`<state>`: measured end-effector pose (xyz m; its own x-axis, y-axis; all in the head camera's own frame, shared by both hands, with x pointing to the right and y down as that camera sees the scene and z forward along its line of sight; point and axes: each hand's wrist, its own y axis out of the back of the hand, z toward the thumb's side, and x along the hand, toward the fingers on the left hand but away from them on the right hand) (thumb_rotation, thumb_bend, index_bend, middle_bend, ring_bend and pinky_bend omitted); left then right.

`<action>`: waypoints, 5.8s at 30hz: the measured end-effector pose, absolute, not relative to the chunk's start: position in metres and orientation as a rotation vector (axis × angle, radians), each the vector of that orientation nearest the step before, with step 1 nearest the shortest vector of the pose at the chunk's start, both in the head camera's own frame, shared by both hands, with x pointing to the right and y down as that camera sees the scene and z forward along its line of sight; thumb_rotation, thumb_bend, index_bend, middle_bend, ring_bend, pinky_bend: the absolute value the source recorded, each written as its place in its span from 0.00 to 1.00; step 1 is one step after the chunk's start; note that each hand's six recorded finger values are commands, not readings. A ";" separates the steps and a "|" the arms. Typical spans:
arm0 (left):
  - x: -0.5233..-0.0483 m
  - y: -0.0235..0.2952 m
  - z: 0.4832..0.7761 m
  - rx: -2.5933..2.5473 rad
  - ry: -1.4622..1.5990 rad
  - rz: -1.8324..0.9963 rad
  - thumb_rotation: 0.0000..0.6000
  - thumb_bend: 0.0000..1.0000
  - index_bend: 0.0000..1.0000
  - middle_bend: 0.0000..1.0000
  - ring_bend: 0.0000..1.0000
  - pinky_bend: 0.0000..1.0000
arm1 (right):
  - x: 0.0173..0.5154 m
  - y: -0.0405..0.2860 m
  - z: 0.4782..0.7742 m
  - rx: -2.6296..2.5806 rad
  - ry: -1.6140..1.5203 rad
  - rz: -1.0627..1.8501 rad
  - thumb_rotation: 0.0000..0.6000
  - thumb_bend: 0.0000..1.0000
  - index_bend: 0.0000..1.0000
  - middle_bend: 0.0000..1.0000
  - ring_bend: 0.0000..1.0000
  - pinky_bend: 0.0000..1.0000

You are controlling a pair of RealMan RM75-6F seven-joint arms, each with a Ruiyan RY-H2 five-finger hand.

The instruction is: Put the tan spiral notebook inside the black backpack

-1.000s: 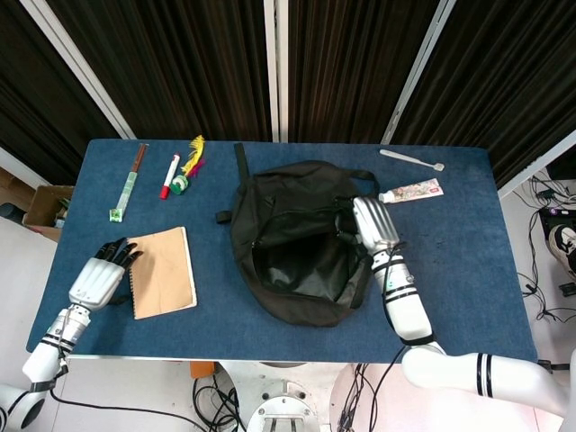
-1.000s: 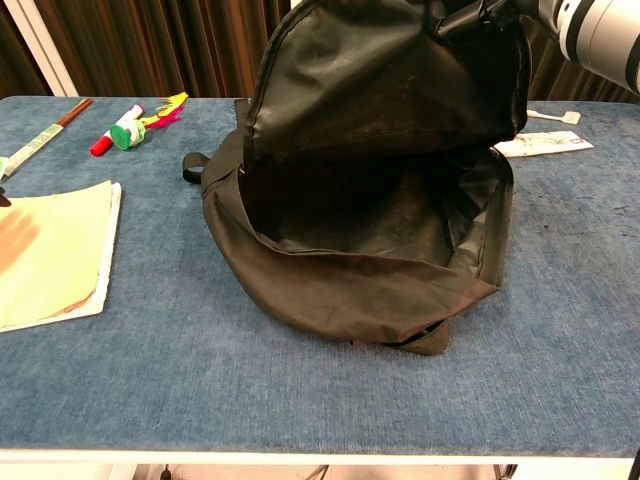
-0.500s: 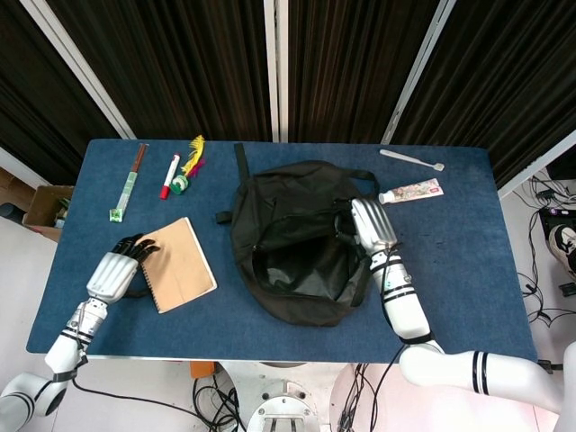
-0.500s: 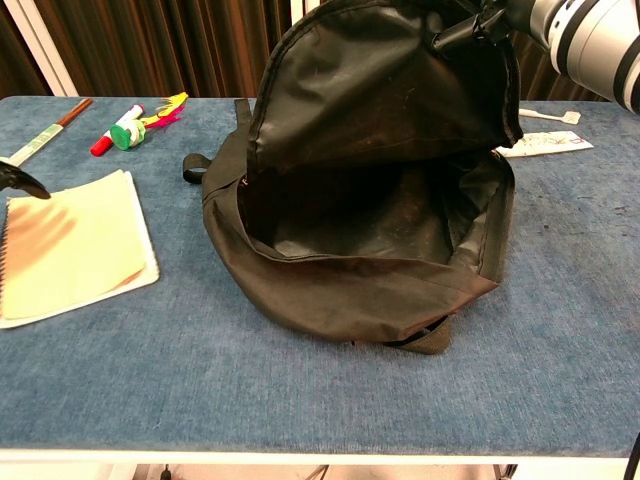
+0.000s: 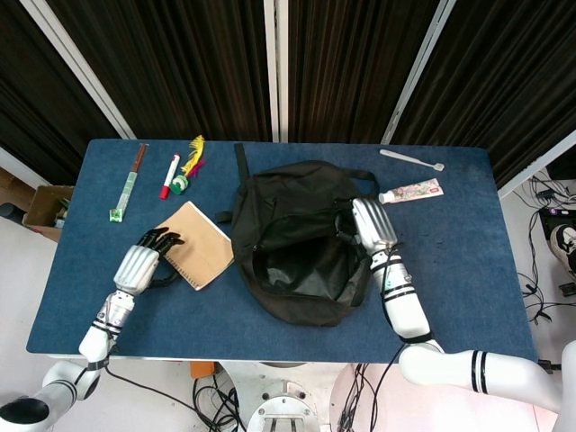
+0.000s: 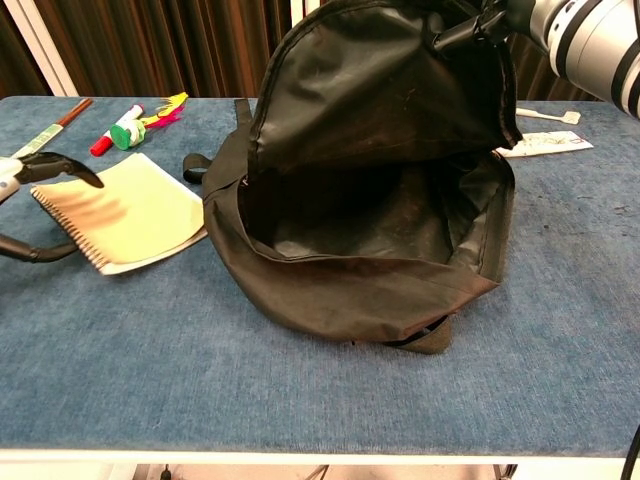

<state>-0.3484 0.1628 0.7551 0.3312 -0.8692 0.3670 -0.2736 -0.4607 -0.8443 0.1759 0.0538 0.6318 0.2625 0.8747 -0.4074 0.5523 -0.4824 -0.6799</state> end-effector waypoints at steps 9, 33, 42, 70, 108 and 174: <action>-0.333 0.148 0.759 -1.861 1.008 -1.097 1.00 0.38 0.43 0.23 0.13 0.16 | 0.185 0.051 0.630 -2.129 -1.329 1.086 1.00 0.65 0.75 0.65 0.48 0.53; -0.385 0.183 0.709 -1.668 1.170 -1.026 1.00 0.43 0.61 0.53 0.36 0.22 | 0.189 0.053 0.629 -2.141 -1.345 1.066 1.00 0.65 0.75 0.65 0.48 0.53; -0.387 0.197 0.680 -1.590 1.116 -0.924 1.00 0.43 0.66 0.61 0.47 0.29 | 0.184 0.054 0.623 -2.146 -1.355 1.044 1.00 0.65 0.75 0.65 0.48 0.52; -0.280 0.185 0.586 -1.405 0.888 -0.281 1.00 0.44 0.69 0.69 0.55 0.53 | 0.148 0.034 0.605 -2.276 -1.535 0.918 1.00 0.68 0.76 0.66 0.49 0.52; -0.082 0.166 0.637 -1.522 0.743 -0.087 1.00 0.44 0.69 0.68 0.55 0.54 | 0.130 0.035 0.596 -2.380 -1.588 0.830 1.00 0.69 0.76 0.65 0.49 0.52; -0.298 0.138 0.618 -1.626 1.031 -0.920 1.00 0.00 0.38 0.47 0.47 0.48 | 0.159 0.113 0.643 -2.465 -0.899 1.098 1.00 0.13 0.00 0.10 0.00 0.00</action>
<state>-0.2975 0.1382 0.6179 0.3567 -0.9294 0.0948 -0.2002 -0.1752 -0.9640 0.1586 0.1128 0.6434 0.5129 0.6487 -0.5622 0.4230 -0.7609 -0.4920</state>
